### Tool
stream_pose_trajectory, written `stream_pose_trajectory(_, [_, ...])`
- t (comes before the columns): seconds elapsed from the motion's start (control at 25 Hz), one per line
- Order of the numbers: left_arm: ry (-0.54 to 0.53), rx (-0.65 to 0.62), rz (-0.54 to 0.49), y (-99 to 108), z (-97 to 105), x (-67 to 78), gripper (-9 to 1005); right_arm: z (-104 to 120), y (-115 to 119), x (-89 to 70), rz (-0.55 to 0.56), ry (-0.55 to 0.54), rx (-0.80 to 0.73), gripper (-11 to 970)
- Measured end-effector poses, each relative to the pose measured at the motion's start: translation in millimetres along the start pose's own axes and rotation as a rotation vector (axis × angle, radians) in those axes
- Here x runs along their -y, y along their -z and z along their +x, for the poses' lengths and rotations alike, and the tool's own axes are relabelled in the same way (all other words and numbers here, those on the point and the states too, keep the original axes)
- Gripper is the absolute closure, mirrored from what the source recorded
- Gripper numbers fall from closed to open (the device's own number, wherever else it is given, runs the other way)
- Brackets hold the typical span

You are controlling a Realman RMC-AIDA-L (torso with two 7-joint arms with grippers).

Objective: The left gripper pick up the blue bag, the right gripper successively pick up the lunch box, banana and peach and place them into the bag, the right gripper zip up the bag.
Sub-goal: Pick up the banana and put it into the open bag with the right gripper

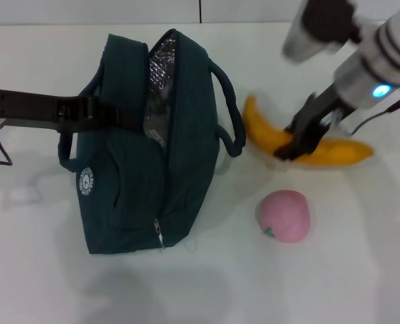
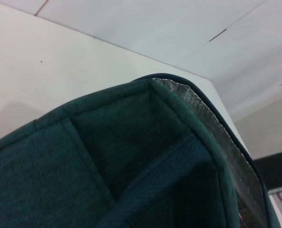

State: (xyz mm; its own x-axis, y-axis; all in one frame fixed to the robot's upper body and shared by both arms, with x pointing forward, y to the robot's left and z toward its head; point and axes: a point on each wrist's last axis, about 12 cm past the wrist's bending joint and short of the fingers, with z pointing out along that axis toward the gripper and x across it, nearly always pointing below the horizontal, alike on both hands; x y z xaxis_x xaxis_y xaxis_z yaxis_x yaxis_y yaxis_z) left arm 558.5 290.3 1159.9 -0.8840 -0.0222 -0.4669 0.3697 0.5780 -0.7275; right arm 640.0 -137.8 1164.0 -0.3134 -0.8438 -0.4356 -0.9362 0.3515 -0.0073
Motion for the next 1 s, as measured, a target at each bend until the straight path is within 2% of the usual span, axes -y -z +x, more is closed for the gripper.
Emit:
stream_pose_trajectory(0.12, [-0.005, 0.006, 0.010, -0.4, -1.6, 2.0, 962, 13.7, 23.6, 17.4, 0.045, -0.142, 0.097, 539])
stream_pose_trajectory(0.24, [-0.007, 0.017, 0.022, 1.3, -2.6, 3.0, 962, 23.2, 52.3, 31.7, 0.057, -0.275, 0.280, 537])
stream_pose_trajectory(0.36, [-0.006, 0.019, 0.024, 2.4, -2.8, 3.0, 962, 26.9, 79.1, 33.3, 0.010, -0.315, 0.517, 534])
stream_pose_trajectory(0.48, [-0.006, 0.020, 0.023, 2.8, -2.9, 2.8, 962, 21.4, 101.8, 27.5, -0.060, -0.265, 0.758, 531])
stream_pose_trajectory(0.6, [-0.008, 0.019, 0.024, 2.4, -3.6, 3.4, 962, 12.3, 110.5, 19.4, -0.114, -0.191, 0.913, 528])
stream_pose_trajectory(0.84, [-0.013, 0.016, 0.029, 0.6, -5.1, 5.1, 962, -19.3, 88.5, -5.4, -0.219, 0.007, 1.089, 523])
stream_pose_trajectory(1.0, [-0.011, 0.014, 0.032, -0.3, -4.5, 5.1, 961, -34.8, 70.7, -18.4, -0.258, 0.093, 1.201, 519])
